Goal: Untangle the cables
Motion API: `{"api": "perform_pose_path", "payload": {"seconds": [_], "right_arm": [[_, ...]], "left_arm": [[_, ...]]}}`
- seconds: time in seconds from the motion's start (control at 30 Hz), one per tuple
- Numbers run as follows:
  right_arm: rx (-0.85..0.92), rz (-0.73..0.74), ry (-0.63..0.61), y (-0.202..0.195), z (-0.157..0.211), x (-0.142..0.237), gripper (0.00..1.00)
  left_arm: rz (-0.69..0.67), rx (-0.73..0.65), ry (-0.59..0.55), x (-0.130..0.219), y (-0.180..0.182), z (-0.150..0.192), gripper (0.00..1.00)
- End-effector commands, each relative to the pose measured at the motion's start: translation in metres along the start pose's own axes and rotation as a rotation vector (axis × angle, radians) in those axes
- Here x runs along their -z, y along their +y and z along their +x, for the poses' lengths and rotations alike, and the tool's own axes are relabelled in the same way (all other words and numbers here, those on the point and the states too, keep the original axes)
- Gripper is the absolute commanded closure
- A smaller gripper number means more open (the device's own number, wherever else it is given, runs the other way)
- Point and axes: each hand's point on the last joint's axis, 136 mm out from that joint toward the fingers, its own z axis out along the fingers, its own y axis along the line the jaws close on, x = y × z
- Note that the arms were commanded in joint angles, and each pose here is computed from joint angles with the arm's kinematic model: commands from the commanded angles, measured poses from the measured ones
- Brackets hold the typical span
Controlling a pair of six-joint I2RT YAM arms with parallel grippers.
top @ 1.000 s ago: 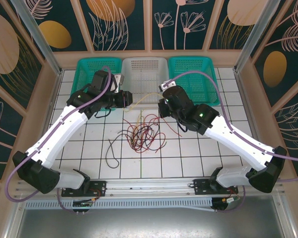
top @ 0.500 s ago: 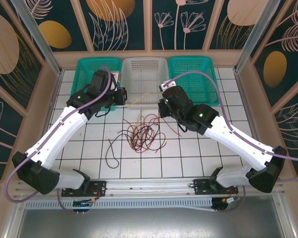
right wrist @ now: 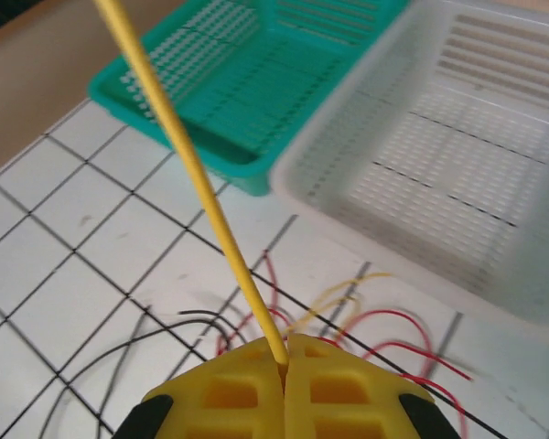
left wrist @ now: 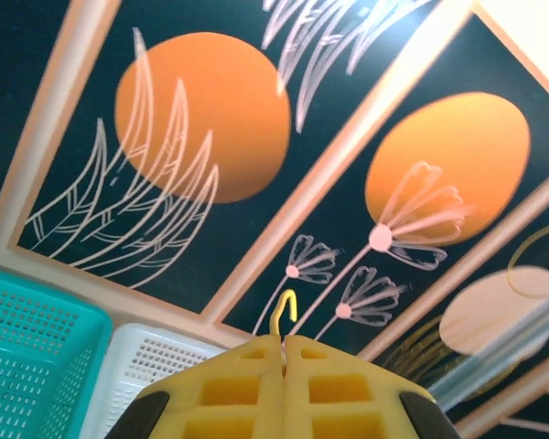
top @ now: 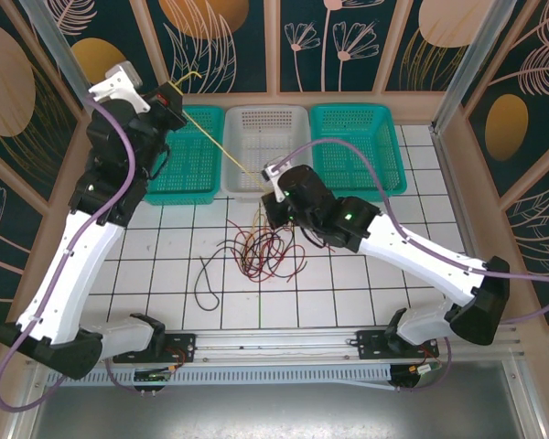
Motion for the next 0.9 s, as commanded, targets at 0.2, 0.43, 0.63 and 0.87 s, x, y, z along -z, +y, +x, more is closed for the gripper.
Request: {"api": "perform_pose_path", "payload": {"seconds": [0.2, 0.43, 0.63, 0.87], "right_arm": [[0.046, -0.104, 0.131, 0.041, 0.033, -0.028, 1.00], [-0.162, -0.106, -0.019, 0.017, -0.068, -0.043, 1.00], [-0.313, -0.124, -0.079, -0.006, -0.125, -0.079, 1.00], [-0.483, -0.250, -0.131, -0.010, -0.169, -0.129, 1.00]], "left_arm": [[0.056, 0.222, -0.235, -0.019, 0.018, -0.072, 1.00], [-0.332, 0.103, -0.220, -0.010, 0.104, -0.040, 0.02], [-0.581, 0.033, -0.159, 0.044, 0.177, 0.013, 0.01], [-0.596, 0.073, -0.050, 0.097, 0.224, 0.085, 0.01]]}}
